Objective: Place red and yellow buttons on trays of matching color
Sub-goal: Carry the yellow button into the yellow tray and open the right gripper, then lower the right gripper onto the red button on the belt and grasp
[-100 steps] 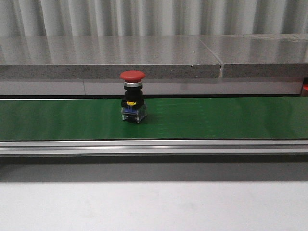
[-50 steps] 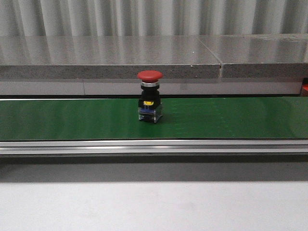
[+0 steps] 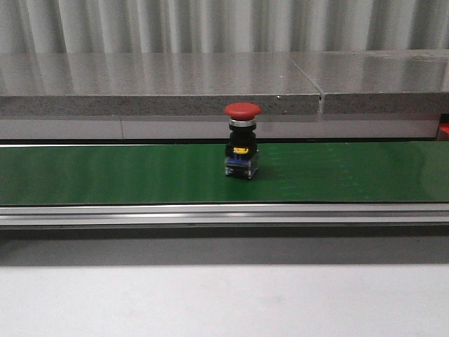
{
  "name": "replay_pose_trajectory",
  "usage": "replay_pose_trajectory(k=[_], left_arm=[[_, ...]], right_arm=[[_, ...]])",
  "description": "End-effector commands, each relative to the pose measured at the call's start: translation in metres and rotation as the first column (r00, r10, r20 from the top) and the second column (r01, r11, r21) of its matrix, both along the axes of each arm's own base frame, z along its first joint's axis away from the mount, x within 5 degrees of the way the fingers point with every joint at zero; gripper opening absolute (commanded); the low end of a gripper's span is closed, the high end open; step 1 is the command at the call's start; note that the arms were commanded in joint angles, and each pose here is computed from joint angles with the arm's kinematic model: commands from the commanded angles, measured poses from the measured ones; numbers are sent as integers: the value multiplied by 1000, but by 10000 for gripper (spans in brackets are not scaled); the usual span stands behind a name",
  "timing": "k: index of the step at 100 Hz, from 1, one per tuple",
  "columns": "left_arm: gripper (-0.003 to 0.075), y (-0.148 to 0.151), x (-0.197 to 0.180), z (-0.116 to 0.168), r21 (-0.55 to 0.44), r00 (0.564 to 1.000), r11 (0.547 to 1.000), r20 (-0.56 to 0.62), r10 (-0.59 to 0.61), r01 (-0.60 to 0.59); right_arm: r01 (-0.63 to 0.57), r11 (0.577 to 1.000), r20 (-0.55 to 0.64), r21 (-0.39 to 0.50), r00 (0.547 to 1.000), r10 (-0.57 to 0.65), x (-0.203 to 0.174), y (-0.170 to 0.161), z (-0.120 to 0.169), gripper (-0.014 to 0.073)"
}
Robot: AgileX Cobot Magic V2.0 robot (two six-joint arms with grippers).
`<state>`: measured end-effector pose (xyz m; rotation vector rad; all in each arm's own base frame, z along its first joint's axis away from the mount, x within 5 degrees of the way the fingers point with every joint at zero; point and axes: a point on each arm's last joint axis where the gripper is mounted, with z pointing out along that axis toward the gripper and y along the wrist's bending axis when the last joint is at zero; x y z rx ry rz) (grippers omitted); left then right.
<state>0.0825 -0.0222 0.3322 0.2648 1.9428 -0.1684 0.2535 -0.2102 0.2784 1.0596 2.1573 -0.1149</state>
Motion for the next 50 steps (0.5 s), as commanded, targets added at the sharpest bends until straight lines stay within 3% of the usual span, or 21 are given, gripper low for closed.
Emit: replay_pose_trajectory(k=[1, 31, 50], left_arm=[[-20, -1, 2, 15, -33, 996, 999, 93, 1, 2], [-20, -1, 2, 15, -33, 996, 999, 93, 1, 2], [-20, -1, 2, 15, -33, 996, 999, 93, 1, 2]], right_arm=[[-23, 994, 119, -111, 992, 37, -3, 15, 42, 563], [-187, 973, 153, -139, 966, 207, -7, 74, 78, 568], [-339, 928, 129, -155, 924, 359, -9, 114, 89, 638]])
